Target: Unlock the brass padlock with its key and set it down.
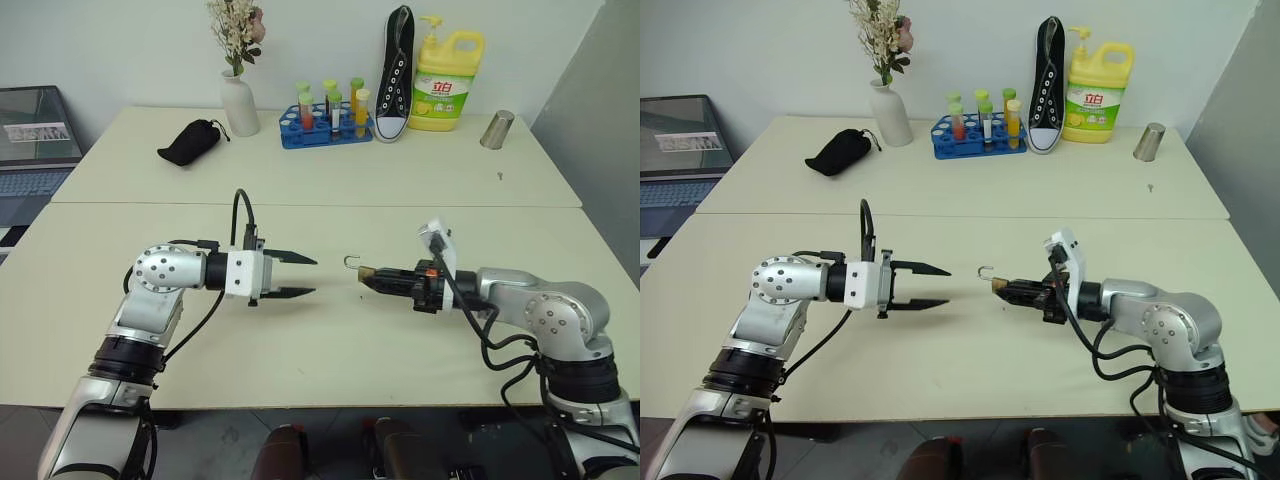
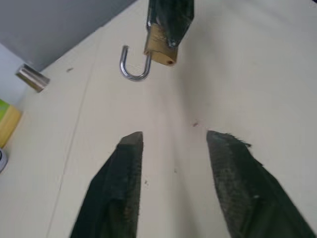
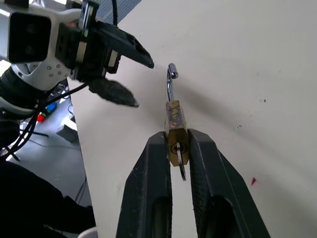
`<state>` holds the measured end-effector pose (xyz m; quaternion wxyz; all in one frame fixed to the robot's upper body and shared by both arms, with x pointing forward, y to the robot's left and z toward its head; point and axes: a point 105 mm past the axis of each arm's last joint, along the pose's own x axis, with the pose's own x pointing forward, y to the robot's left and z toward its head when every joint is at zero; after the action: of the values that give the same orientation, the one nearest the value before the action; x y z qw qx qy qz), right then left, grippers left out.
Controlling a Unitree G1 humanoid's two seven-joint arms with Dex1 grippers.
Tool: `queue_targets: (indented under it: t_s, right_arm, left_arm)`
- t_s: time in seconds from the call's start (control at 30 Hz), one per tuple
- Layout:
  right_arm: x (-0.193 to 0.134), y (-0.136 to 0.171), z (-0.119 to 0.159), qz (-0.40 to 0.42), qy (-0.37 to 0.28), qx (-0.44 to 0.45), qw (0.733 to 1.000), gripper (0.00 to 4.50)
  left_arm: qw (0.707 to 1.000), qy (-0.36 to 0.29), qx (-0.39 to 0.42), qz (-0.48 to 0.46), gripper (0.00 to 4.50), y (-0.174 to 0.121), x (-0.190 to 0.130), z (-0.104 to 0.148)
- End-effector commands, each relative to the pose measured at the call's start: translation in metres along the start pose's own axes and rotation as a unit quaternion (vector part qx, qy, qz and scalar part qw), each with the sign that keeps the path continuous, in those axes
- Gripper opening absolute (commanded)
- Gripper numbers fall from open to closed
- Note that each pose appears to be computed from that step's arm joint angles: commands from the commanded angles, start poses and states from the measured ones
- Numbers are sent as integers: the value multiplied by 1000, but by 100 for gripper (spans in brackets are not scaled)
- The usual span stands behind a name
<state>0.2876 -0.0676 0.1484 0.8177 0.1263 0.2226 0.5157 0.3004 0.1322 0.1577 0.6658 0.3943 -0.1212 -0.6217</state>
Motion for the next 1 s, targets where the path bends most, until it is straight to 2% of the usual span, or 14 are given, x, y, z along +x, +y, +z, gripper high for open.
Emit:
queue_targets:
  t_s: [0.03,0.17,0.63,0.67,0.87,1.0]
  right_arm:
    - [6,-6,-7,-33,3,38,999,15]
    - [10,-10,-10,-47,9,55,997,15]
    - [25,-44,-37,-104,66,127,984,15]
    - [22,-45,-39,-108,70,127,983,87]
    - [5,-54,-44,-135,79,121,980,293]
    - [-21,-49,-45,-159,106,5,982,432]
  left_arm:
    - [1000,-23,15,-7,318,-5,2,9]
    - [1000,-27,14,-6,447,-8,3,8]
    - [1000,-24,7,5,450,-12,11,4]
    - [1000,-24,6,6,450,-12,12,4]
    - [999,-31,-38,25,450,-13,16,2]
    - [991,-25,-129,31,450,-16,17,-3]
